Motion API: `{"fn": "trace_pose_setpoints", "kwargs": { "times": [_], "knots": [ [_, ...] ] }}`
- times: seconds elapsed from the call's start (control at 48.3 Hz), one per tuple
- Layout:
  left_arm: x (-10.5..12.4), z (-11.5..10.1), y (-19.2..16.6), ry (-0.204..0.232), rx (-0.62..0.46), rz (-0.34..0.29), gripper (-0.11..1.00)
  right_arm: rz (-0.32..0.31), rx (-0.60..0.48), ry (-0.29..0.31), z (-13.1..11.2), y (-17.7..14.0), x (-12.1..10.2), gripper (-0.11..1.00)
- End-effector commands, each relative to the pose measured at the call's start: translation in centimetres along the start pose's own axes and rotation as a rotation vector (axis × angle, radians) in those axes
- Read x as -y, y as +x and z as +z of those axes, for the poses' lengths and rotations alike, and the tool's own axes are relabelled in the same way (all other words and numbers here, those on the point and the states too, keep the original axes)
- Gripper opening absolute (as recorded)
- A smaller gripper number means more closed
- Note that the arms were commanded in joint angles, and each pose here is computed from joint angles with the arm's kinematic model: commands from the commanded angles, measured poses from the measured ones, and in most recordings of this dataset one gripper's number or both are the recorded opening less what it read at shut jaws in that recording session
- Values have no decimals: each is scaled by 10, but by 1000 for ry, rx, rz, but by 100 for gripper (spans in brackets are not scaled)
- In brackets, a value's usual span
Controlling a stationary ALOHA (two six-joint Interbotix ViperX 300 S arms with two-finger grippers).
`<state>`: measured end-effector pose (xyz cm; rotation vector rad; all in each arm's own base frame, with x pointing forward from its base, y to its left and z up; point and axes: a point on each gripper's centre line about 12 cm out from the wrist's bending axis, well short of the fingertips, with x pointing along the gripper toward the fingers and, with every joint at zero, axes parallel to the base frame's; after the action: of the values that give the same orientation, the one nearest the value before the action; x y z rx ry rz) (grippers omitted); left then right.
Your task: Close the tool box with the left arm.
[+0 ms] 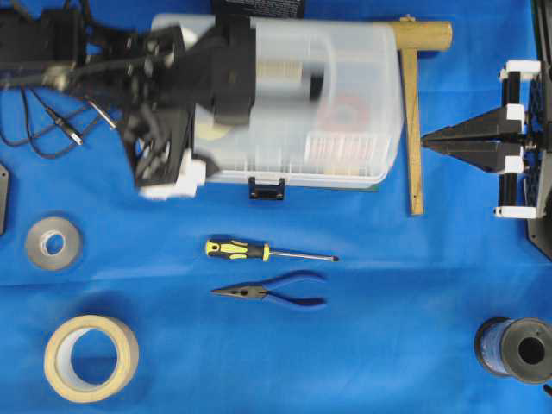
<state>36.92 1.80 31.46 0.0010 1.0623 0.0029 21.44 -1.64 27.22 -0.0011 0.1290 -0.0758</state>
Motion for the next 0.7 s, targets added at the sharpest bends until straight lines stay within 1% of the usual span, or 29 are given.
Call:
{"fn": "trace_pose_setpoints", "kwargs": {
  "times": [0.0,0.062,0.104,0.166,0.269,0.394,0.518,0.622,0.684],
  "knots": [
    [14,5,-19,17,52,-18,90,-2,14,2,4,1,0,0],
    [22,4,-25,26,66,-30,90,-2,11,0,3,2,0,0],
    [24,4,-28,26,75,-31,90,-3,12,2,4,2,1,0],
    [23,3,-35,27,93,-29,90,-3,14,2,4,2,1,0],
    [21,-1,-49,32,153,-19,90,-3,20,0,5,2,1,0],
    [21,-12,-61,34,273,-15,90,-3,20,0,4,2,1,0],
    [20,-31,-79,32,428,-11,90,-3,25,0,6,1,1,0],
    [20,-48,-95,31,590,-6,90,-3,26,2,6,1,1,0],
    [19,-62,-102,30,687,-4,90,-3,29,0,6,1,1,0]
  ]
}}
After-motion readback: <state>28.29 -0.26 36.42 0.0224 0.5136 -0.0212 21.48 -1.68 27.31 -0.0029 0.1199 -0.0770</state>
